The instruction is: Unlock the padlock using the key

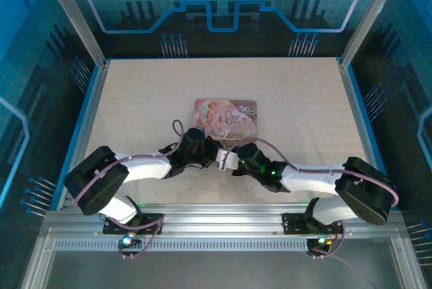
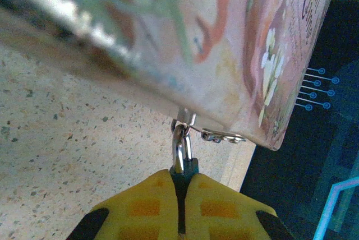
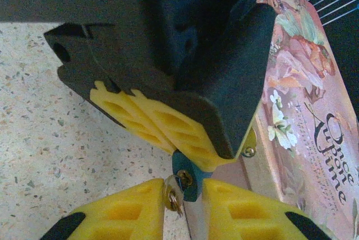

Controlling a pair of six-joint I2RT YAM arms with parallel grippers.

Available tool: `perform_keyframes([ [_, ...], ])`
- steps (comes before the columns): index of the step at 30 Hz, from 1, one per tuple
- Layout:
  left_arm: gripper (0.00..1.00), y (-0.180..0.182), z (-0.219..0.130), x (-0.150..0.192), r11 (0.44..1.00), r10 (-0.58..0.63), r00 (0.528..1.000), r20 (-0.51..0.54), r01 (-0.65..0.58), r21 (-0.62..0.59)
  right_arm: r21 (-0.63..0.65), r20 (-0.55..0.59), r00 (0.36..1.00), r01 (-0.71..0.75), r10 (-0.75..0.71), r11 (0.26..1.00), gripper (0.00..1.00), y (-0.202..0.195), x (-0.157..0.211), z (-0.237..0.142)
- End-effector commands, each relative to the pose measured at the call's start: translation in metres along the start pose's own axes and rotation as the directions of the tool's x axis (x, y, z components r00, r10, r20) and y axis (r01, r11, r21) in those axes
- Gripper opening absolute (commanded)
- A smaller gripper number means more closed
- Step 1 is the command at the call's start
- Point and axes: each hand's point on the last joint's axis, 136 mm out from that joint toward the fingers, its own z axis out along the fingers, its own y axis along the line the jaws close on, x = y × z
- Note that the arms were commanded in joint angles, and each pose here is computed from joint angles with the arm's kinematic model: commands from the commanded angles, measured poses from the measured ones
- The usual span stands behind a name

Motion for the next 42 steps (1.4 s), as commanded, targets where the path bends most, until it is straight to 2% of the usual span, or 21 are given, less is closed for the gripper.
perform_keyframes([
  [1,0.0,-0.041,-0.008,0.005,0.993,0.0,0.999,-0.036,0.004,0.115,0.033,0.026,1.0,0.0,-0.001,0.999,0.22,-0.009,-0.014,0.002],
  [14,0.0,-0.042,-0.007,0.005,0.993,-0.003,0.999,-0.043,0.009,0.12,0.091,-0.002,1.0,-0.013,0.013,0.996,0.05,-0.018,-0.011,0.007],
  [18,0.0,-0.043,-0.006,0.006,0.992,-0.006,0.999,-0.045,0.012,0.122,0.118,0.026,0.996,-0.083,0.081,0.99,0.0,-0.03,-0.017,0.004],
  [23,0.0,-0.041,-0.006,0.006,0.993,-0.007,0.999,-0.047,0.012,0.118,0.129,0.063,0.968,-0.249,0.243,0.96,0.0,-0.041,-0.023,0.0],
  [26,0.0,-0.04,-0.005,0.006,0.993,-0.007,0.999,-0.046,0.013,0.116,0.118,0.07,0.931,-0.364,0.358,0.924,0.0,-0.041,-0.023,0.001],
  [33,0.0,-0.037,-0.004,0.005,0.994,-0.01,0.999,-0.046,0.015,0.11,0.106,0.098,0.794,-0.608,0.6,0.787,0.0,-0.041,-0.021,0.004],
  [42,0.0,-0.034,-0.002,0.005,0.995,-0.007,0.999,-0.042,0.011,0.102,0.042,0.101,0.642,-0.766,0.76,0.642,0.0,-0.035,-0.027,0.006],
])
